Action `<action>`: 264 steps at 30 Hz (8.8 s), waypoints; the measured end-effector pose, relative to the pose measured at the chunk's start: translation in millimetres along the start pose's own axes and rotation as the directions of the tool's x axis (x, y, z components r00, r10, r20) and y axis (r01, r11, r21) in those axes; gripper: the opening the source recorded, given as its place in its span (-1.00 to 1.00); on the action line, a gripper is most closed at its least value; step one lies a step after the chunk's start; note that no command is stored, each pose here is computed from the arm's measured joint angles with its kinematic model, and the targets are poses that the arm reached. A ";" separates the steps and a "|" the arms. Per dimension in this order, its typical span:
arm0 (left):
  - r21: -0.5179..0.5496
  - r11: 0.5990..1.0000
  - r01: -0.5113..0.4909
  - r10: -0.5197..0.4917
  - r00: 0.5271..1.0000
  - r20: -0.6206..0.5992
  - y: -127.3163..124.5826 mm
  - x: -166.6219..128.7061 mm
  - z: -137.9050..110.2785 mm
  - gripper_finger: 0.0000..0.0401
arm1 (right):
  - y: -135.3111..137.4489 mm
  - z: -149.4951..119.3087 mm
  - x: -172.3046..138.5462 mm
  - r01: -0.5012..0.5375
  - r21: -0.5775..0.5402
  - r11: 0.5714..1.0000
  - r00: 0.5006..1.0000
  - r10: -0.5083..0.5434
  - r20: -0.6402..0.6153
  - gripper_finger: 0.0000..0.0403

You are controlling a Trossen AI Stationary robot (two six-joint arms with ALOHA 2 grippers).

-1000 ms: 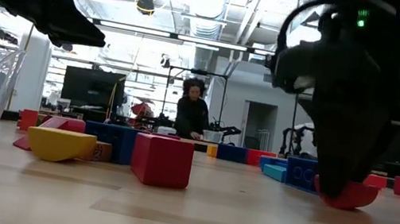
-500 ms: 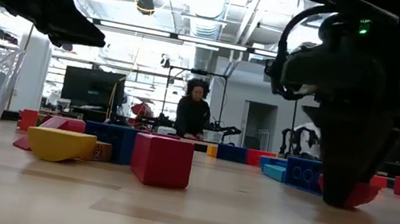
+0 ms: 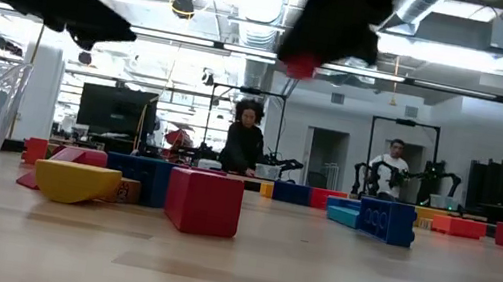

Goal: Sort blocks by size
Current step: Put the small red block into the transparent bin, then put the small orange game piece into the transparent bin, then put the small green block into the transparent bin

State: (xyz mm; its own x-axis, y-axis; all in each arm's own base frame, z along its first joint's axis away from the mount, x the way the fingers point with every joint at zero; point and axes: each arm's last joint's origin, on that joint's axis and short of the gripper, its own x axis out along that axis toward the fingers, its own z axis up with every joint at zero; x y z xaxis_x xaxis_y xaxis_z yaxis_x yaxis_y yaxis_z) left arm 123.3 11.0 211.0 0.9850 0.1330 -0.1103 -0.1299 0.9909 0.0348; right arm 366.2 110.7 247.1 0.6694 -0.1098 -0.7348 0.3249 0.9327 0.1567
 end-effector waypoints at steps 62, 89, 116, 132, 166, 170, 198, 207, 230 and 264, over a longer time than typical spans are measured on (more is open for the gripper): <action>0.775 0.619 -0.127 0.248 0.968 -0.039 -65.7 110.2 24.3 0.01 | -124.3 85.8 69.5 -0.472 -0.101 0.876 0.796 0.473 0.378 -0.07; 0.669 0.740 -0.065 0.261 0.945 -0.197 -59.6 108.4 9.4 -0.58 | -141.2 72.9 16.0 -0.370 -0.104 0.923 0.920 0.380 0.101 0.08; -0.276 0.927 0.255 -0.362 0.405 -0.840 -155.5 58.1 8.6 -0.54 | -173.2 51.4 12.0 -0.107 -0.105 0.989 0.988 0.094 -0.123 0.08; -0.233 0.949 0.213 -0.285 0.262 -0.922 -155.7 63.2 43.4 -0.04 | -167.3 50.2 12.1 -0.118 -0.116 0.986 0.987 0.103 -0.125 0.08; 0.296 0.644 0.706 0.308 0.115 -0.944 -37.3 77.7 -16.7 0.08 | -101.8 0.1 30.6 -0.143 -0.272 0.952 0.987 0.116 -0.112 0.08; 0.296 0.584 0.756 0.304 0.134 -0.943 -36.2 78.0 -24.7 0.13 | -100.8 3.0 30.7 -0.146 -0.272 0.951 0.988 0.128 -0.083 0.08; 0.320 0.671 0.669 0.331 0.116 -0.936 -19.2 72.6 -51.4 -0.58 | -102.3 3.6 31.0 -0.142 -0.251 0.958 0.989 0.125 -0.082 0.08; 0.246 0.861 0.445 0.207 0.134 -0.969 -23.7 84.6 21.1 -0.57 | -116.4 9.0 8.3 -0.055 -0.203 0.978 0.996 0.039 -0.082 0.08; -0.251 0.903 0.349 -0.368 0.328 -0.870 -151.5 50.7 63.9 -0.54 | -126.7 13.0 -46.0 0.063 -0.213 0.975 0.997 -0.072 -0.037 0.08; -0.090 0.984 0.155 -0.100 0.054 -0.994 -143.1 52.6 29.8 -0.04 | -125.7 15.6 -46.2 0.059 -0.219 0.974 0.998 -0.062 -0.010 0.08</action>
State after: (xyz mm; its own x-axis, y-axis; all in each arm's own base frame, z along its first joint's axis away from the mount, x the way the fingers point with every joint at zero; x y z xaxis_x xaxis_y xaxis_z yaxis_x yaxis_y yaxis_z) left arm 197.1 -124.3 229.9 -0.0475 -0.0717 -0.9963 0.0148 0.9973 -0.0725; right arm 304.8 -6.9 271.6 0.6412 -0.1641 -0.7497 0.2093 0.9772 -0.0350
